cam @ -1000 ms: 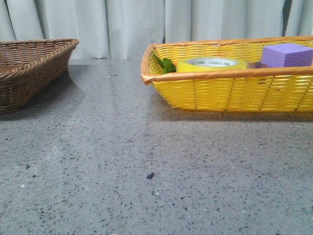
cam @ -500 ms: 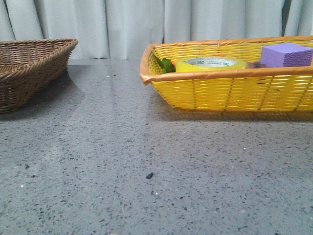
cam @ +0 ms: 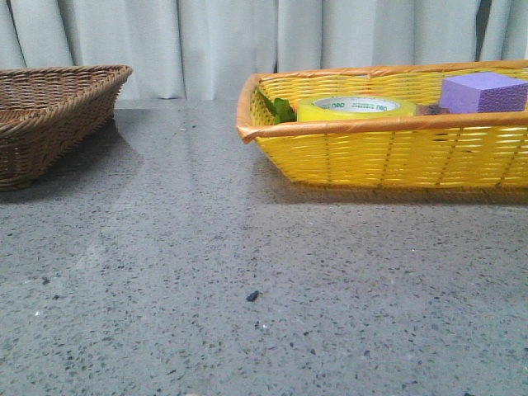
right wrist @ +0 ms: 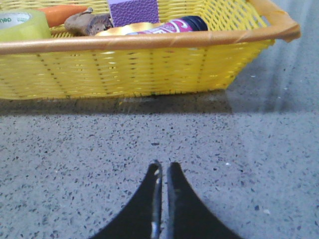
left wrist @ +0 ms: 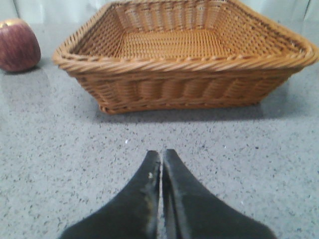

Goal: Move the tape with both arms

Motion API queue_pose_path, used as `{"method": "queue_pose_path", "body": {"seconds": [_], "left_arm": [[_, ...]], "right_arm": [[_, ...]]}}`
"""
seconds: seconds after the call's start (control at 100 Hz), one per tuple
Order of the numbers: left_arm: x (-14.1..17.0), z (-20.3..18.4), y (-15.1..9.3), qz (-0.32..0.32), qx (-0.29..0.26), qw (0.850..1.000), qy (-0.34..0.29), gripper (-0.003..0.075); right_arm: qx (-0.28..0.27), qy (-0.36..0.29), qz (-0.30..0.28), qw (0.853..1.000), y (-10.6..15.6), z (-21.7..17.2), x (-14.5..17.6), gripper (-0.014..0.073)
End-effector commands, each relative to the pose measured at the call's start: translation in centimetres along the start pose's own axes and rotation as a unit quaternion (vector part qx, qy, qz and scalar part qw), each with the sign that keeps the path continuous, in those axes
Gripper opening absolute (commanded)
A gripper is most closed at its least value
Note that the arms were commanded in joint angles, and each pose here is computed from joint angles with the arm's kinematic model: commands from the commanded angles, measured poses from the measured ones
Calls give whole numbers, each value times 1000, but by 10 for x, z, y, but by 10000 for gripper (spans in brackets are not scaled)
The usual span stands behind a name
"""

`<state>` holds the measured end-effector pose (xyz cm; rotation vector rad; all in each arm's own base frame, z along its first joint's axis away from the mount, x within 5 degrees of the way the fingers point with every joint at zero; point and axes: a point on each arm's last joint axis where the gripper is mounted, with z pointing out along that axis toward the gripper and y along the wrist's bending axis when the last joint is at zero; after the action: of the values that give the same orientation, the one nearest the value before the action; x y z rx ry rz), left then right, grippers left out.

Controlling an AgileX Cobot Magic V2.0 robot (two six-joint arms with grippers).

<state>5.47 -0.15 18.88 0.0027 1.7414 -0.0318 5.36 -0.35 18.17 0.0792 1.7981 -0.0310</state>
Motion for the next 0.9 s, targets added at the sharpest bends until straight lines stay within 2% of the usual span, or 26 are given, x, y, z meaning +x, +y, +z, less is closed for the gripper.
{"method": "queue_pose_path", "body": {"seconds": [0.0,0.17,0.33,0.56,0.73,0.89], "left_arm": [[-7,-2,0,-11,1,998,-56,-21],[-7,-2,0,-11,1,998,-58,-21],[-12,-3,0,-11,1,996,-86,-20],[-14,-3,0,-11,1,995,-99,-20],[-20,-4,0,-11,1,991,-133,-21],[-26,-7,0,-25,4,990,-141,-21]], "right_arm": [[3,-52,-8,999,0,0,-3,-59],[1,-92,-8,996,0,-1,-11,-59],[1,-127,-8,992,0,-2,-17,-59],[0,-142,-8,990,0,-3,-19,-59],[-1,-203,-8,979,1,-7,-30,-59],[-1,-215,-8,977,1,-13,-44,-59]]}}
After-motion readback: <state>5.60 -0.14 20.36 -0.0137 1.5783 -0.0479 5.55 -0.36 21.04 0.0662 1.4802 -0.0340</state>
